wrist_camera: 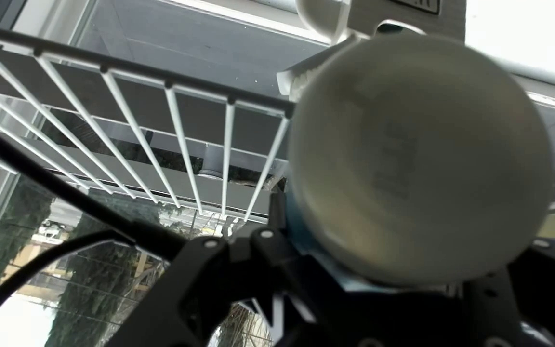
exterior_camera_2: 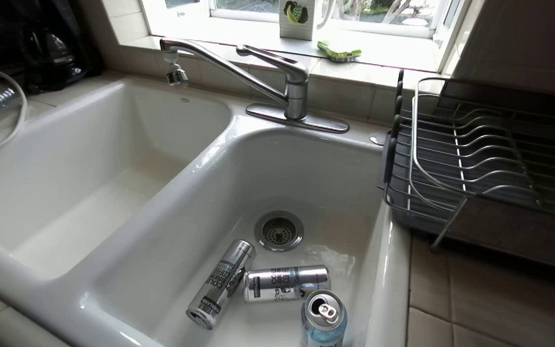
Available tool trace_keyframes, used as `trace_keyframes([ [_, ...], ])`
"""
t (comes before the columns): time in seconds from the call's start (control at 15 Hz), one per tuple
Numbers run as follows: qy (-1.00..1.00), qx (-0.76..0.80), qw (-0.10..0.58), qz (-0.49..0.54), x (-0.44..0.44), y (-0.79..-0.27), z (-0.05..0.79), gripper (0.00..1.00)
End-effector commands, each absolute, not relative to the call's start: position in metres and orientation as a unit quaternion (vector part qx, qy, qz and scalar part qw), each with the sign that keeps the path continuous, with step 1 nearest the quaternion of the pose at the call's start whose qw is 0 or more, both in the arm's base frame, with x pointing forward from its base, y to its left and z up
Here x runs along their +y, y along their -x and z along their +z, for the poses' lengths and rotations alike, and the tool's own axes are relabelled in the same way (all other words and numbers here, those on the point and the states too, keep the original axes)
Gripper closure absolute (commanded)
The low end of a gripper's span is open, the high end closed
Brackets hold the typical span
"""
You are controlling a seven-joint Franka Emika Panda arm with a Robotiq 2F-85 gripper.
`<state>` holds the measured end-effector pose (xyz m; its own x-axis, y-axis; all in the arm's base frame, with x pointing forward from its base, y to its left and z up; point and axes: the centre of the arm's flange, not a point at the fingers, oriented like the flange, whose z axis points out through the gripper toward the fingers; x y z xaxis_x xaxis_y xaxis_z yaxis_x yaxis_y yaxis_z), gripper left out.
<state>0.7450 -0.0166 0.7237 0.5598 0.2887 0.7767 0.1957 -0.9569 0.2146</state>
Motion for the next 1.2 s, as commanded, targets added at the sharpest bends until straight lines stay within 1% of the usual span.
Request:
trace_keyframes([
  [0.0, -0.883, 0.128, 0.040, 0.450, -0.017, -0.775, 0.744, 0.62],
  [0.4, -0.862, 0.138, 0.009, 0.488, -0.016, -0.744, 0.764, 0.62],
  [0.8, -0.811, 0.162, -0.068, 0.558, -0.026, -0.714, 0.768, 0.62],
  [1.13, -0.768, 0.183, -0.106, 0.604, -0.039, -0.698, 0.753, 0.62],
])
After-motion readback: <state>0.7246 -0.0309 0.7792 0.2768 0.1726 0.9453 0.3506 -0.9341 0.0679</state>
